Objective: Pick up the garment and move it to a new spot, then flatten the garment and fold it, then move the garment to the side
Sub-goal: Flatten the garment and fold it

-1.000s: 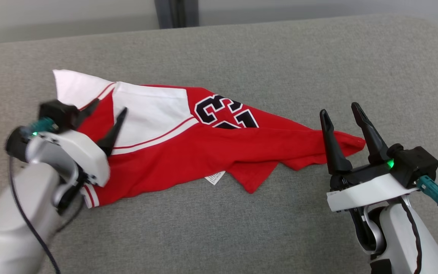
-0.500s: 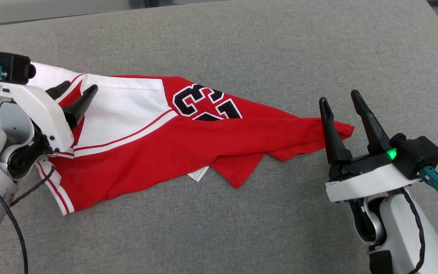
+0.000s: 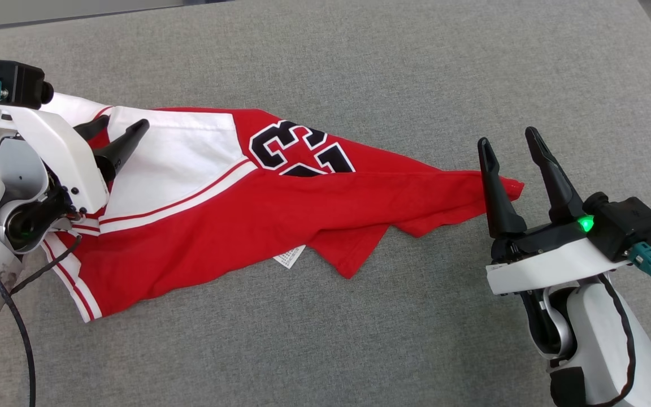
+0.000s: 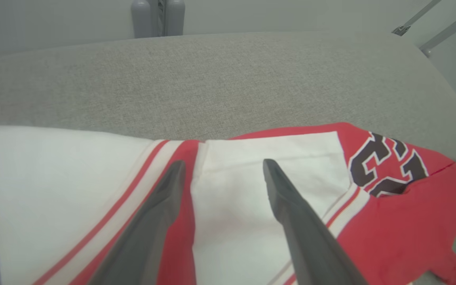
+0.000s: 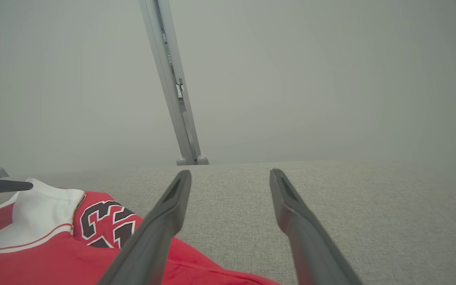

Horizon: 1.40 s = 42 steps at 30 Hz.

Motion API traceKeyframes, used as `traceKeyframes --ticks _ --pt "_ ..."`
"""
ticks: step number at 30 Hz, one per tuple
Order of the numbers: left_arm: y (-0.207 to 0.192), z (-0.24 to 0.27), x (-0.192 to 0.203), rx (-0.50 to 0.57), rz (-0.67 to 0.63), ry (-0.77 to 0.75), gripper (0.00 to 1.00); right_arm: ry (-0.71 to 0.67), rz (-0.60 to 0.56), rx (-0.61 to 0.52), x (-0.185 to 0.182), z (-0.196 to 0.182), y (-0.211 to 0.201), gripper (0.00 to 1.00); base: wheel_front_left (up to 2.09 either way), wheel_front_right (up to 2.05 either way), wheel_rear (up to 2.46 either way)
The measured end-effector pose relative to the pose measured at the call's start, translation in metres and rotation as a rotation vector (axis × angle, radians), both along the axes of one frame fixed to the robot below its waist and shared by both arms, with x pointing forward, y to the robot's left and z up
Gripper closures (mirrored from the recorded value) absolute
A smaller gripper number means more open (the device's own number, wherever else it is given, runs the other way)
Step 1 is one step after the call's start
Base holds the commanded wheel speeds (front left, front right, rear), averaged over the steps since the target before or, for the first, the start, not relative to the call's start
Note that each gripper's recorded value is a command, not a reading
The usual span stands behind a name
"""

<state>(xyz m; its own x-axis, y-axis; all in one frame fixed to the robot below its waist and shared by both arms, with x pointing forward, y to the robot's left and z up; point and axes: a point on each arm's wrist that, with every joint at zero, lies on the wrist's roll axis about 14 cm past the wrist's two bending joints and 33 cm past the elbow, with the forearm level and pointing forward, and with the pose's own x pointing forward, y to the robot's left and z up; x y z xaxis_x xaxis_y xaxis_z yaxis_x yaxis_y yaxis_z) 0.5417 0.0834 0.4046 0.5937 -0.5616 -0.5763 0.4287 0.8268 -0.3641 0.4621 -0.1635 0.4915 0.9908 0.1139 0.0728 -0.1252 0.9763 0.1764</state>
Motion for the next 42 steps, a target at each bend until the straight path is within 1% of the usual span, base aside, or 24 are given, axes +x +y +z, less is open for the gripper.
traceKeyframes --ticks 9,10,11,12,13,20,25,28,31,32,33,38,39,40,41,42 --pt "-0.002 -0.009 0.001 0.011 -0.004 0.042 0.0 0.005 -0.002 -0.002 0.002 -0.003 -0.001 0.0 0.0 0.0 0.0" --pt "-0.003 -0.01 0.0 0.01 -0.005 0.047 0.2 0.004 -0.003 -0.003 0.002 -0.002 -0.001 0.0 0.0 0.0 0.0" --pt "-0.004 -0.01 0.0 0.007 -0.005 0.048 0.57 0.003 -0.003 -0.002 0.002 -0.002 -0.001 0.0 0.0 0.0 0.0" --pt "-0.004 -0.01 0.0 0.003 -0.003 0.049 0.83 0.003 -0.003 -0.002 0.002 -0.002 -0.001 0.0 0.0 0.0 0.0" --pt "-0.004 -0.008 0.001 0.0 -0.001 0.046 1.0 0.003 -0.004 -0.002 0.002 -0.002 -0.002 0.0 0.0 0.0 0.0" --pt "-0.003 0.008 0.002 -0.017 0.007 -0.004 1.0 -0.006 0.002 0.0 0.0 0.003 0.001 0.0 0.0 0.0 0.0" --pt "-0.007 0.035 0.001 -0.055 0.01 -0.113 1.0 -0.025 0.011 -0.002 -0.003 0.012 0.004 0.0 0.0 0.0 0.0" --pt "-0.009 0.062 0.003 -0.084 0.014 -0.234 1.0 -0.031 0.015 -0.003 -0.008 0.015 0.006 0.0 0.0 0.0 0.0" --pt "-0.012 0.097 0.004 -0.115 0.016 -0.385 1.0 -0.042 0.021 -0.002 -0.011 0.021 0.009 0.0 0.0 0.0 0.0" --pt "-0.012 0.111 0.006 -0.126 0.02 -0.441 1.0 -0.051 0.024 -0.003 -0.012 0.024 0.011 0.0 0.0 0.0 0.0" --pt "-0.009 0.142 0.009 -0.142 0.034 -0.562 1.0 -0.059 0.029 -0.002 -0.016 0.028 0.013 0.0 0.0 0.0 0.0" --pt "-0.007 0.204 0.009 -0.126 0.044 -0.774 1.0 -0.1 0.049 0.003 -0.024 0.045 0.021 0.0 0.0 0.0 0.0" --pt "-0.007 0.204 0.009 -0.126 0.044 -0.774 1.0 -0.1 0.049 0.003 -0.024 0.045 0.021 0.0 0.0 0.0 0.0" --pt "-0.006 0.221 0.01 -0.12 0.052 -0.823 1.0 -0.103 0.051 0.004 -0.027 0.047 0.022 0.0 0.0 0.0 0.0" --pt "-0.011 0.269 0.006 -0.147 0.066 -0.953 1.0 -0.115 0.053 0.005 -0.03 0.052 0.022 0.0 0.0 0.0 0.0" --pt "-0.014 0.293 0.002 -0.163 0.068 -1.023 1.0 -0.123 0.052 0.006 -0.031 0.055 0.023 0.0 0.0 0.0 0.0"
